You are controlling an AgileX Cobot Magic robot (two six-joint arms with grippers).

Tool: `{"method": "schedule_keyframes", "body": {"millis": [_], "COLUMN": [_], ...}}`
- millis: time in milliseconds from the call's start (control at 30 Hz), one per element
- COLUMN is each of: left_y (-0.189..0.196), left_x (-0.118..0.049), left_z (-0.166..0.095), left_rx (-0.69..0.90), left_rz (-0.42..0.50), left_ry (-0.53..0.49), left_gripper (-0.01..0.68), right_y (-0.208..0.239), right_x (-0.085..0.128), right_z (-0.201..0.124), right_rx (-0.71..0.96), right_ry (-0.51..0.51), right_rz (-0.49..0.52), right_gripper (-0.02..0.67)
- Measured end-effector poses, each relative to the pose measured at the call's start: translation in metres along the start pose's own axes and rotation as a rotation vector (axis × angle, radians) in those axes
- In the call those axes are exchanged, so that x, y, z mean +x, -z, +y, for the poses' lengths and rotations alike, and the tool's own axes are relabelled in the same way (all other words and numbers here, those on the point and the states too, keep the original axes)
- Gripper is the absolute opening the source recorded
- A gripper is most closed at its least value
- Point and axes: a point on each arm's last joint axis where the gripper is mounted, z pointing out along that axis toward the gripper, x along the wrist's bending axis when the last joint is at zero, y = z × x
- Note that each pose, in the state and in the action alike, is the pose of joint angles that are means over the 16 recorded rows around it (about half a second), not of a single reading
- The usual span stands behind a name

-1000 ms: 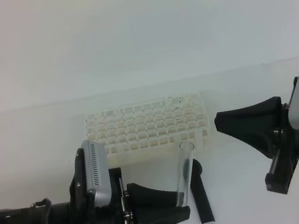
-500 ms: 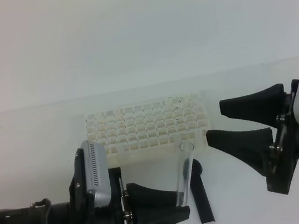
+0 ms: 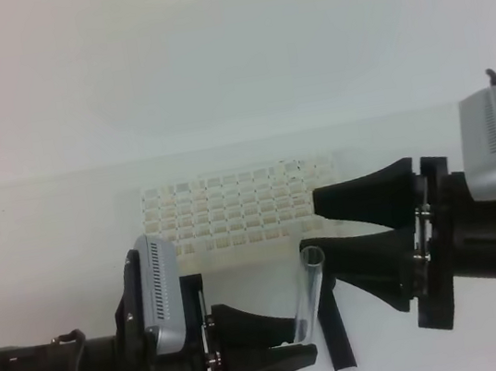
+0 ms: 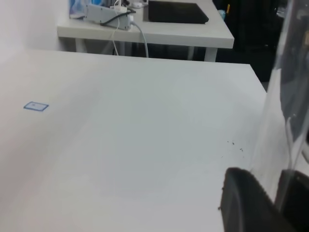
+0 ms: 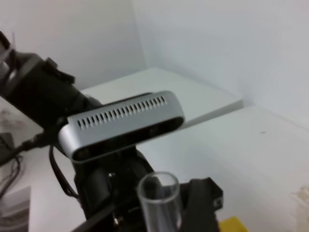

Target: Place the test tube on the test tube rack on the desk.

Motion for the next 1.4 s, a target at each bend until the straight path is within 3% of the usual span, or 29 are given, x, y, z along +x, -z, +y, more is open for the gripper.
{"method": "schedule_keyframes", "body": {"millis": [600, 867, 1067, 1167, 1400], "left_y": [0.0, -0.001, -0.001, -0.002, -0.002], "left_x": [0.012, 0.02, 0.027, 0.03, 0.032], "left_z": [0.01, 0.019, 0.027, 0.03, 0.031], "left_rx": [-0.051, -0.071, -0.087, -0.092, -0.096], "left_rz": [0.069, 0.082, 0.087, 0.088, 0.088], "left_ry": [0.008, -0.016, -0.033, -0.035, -0.008], "left_gripper": [0.111, 0.111, 0.111, 0.111, 0.111], "right_y": [-0.01, -0.014, -0.014, -0.014, -0.015], "right_x": [-0.007, 0.001, 0.003, 0.003, -0.001], "right_z": [0.028, 0.034, 0.029, 0.028, 0.026], "right_rx": [-0.189, -0.122, -0.049, -0.03, -0.004], "right_ry": [0.02, 0.051, 0.056, 0.055, 0.074], "right_rz": [0.059, 0.179, 0.212, 0.208, 0.166], "right_gripper": [0.495, 0.495, 0.492, 0.462, 0.304]}}
